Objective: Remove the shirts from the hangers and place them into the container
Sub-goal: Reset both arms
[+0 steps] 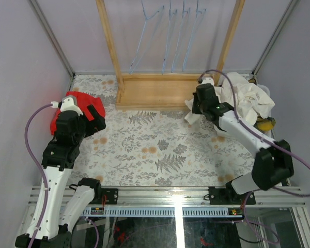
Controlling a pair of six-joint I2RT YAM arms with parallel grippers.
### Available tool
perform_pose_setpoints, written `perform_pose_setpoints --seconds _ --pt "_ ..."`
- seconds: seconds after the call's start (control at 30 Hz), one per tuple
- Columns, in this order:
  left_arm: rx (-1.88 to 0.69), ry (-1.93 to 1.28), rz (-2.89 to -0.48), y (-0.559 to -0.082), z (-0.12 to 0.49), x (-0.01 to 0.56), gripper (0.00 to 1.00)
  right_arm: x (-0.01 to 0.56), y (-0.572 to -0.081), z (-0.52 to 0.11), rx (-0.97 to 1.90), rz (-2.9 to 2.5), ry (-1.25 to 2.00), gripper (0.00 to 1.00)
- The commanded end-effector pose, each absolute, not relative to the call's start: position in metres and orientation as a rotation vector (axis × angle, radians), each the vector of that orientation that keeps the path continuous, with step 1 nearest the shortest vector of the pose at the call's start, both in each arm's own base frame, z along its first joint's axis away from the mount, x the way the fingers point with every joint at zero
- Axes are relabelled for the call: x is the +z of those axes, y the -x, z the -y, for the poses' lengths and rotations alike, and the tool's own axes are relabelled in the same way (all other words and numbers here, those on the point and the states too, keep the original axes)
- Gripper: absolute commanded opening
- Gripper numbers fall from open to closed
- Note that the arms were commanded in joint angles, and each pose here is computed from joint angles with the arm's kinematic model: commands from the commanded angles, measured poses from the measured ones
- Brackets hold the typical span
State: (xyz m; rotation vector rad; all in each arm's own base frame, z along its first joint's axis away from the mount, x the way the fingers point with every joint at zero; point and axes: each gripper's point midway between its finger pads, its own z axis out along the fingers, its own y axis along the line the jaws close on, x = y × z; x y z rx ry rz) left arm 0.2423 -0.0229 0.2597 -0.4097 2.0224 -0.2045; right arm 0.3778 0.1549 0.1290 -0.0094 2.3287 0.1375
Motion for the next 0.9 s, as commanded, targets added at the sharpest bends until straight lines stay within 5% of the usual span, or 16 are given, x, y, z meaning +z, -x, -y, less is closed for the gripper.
perform_pose_setpoints --seconds 0.0,0.3,0.5,0.6,0.77,0.87 --pt "-0.201 0.389 -2.011 -0.243 0.022 0.261 1.00 0.249 -0.387 -0.135 0.125 -2.027 -0.053 0.00" --pt "-0.203 0.389 -2.009 -0.242 0.022 0.261 1.00 0.365 -0.366 0.032 -0.251 -1.716 -0.483 0.00" --pt "-0.211 0.387 -2.009 -0.242 0.024 0.261 1.00 0.321 -0.358 0.098 -0.416 -1.863 -0.627 0.01" --pt "-0.202 0.388 -2.005 -0.242 0.022 0.263 1.00 0.292 -0.363 0.099 -0.382 -1.958 -0.604 0.13" --pt "-0.194 0.386 -1.994 -0.242 0.021 0.266 1.00 0.316 -0.360 0.097 -0.354 -1.926 -0.591 0.62" --pt "-0.197 0.390 -1.992 -0.242 0.021 0.267 1.00 0.347 -0.352 0.097 -0.352 -1.856 -0.562 0.68"
